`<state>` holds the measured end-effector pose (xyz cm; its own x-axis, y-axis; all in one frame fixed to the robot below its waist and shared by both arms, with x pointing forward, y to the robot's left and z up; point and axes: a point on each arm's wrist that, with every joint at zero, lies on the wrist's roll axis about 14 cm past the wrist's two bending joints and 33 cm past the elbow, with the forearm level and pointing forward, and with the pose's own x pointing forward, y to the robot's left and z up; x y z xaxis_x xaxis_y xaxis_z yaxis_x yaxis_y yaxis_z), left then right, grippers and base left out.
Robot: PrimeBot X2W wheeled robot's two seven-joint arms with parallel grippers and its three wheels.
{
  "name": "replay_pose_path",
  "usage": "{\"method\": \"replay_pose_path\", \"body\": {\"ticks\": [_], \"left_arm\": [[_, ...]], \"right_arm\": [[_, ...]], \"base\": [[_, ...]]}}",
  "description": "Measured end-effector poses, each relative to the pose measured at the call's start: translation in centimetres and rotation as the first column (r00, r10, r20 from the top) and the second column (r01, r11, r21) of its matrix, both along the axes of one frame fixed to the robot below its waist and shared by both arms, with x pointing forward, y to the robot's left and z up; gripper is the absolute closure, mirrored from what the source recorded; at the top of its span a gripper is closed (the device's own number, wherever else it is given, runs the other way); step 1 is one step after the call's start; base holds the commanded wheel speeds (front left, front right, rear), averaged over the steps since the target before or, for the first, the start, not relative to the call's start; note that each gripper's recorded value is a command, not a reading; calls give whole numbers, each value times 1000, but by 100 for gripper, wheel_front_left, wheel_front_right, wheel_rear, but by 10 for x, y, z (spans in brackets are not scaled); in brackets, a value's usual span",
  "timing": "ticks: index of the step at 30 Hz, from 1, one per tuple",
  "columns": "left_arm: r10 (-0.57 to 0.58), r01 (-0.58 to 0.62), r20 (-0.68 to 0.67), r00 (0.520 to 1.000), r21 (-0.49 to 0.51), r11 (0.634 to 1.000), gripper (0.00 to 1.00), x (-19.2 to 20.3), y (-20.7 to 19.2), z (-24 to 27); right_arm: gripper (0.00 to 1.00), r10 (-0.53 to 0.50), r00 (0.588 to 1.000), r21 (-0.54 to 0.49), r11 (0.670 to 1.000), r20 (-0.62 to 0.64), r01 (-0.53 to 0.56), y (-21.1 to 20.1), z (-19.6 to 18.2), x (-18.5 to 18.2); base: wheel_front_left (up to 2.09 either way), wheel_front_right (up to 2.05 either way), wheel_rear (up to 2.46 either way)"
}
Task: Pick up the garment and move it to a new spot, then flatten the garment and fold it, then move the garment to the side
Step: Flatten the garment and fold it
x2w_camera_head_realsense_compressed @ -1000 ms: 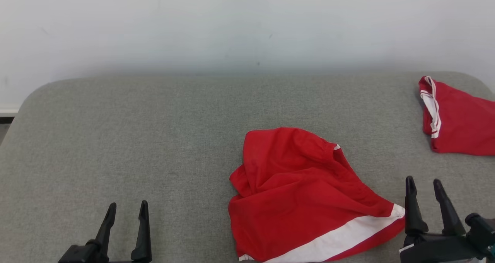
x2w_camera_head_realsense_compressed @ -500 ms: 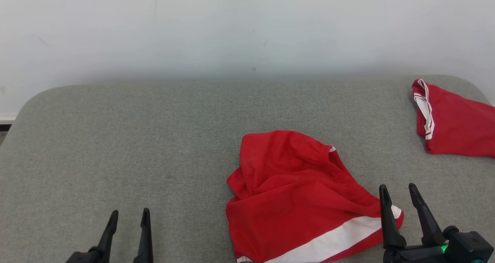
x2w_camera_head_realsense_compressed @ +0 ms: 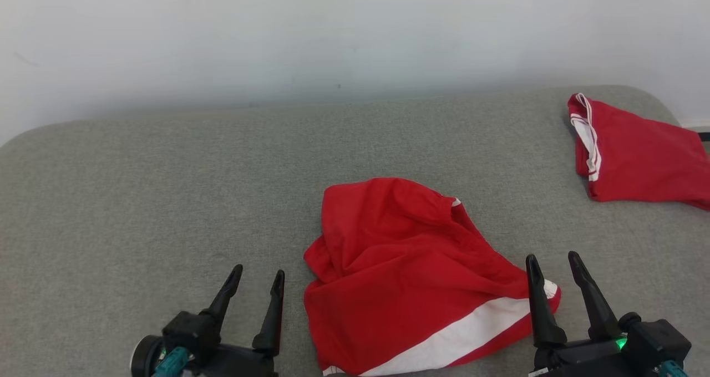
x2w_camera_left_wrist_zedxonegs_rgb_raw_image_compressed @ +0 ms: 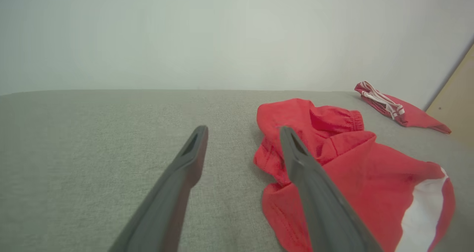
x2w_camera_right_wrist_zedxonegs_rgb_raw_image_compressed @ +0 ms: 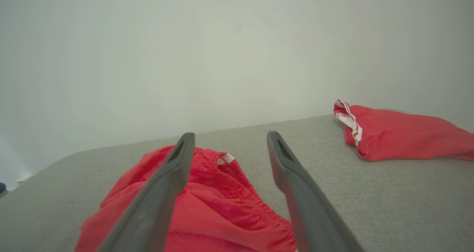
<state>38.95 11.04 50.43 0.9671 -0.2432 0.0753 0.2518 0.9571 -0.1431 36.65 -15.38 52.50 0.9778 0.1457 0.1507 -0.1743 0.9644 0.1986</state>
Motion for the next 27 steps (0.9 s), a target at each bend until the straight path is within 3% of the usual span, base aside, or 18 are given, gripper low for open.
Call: {"method": "replay_pose_path", "body": {"ticks": [10,19,20,21,22,27], "left_arm": [[-193,208,-180,965,69,976,0,12,-59,-57],[-246,290,-330,911,92,953,0,14,-73,-104],[-246,290,-341,907,83,953,23,15,-74,-107],[-247,289,-347,905,76,954,69,16,-75,-109],[-250,292,-346,904,76,953,100,17,-76,-109],[-235,273,-332,914,72,959,100,26,-71,-103]], "right_arm": [[0,-81,996,-4,997,-27,81,-26,-8,0],[0,-135,989,-7,991,-52,135,-42,-16,1],[0,-139,989,-8,990,-54,139,-43,-17,1],[0,-144,988,-9,990,-56,144,-45,-17,1],[0,-147,987,-9,989,-58,147,-46,-18,1],[0,-154,987,-12,988,-53,153,-48,-16,2]], "base": [[0,0,0],[0,0,0],[0,0,0],[0,0,0],[0,0,0],[0,0,0]]}}
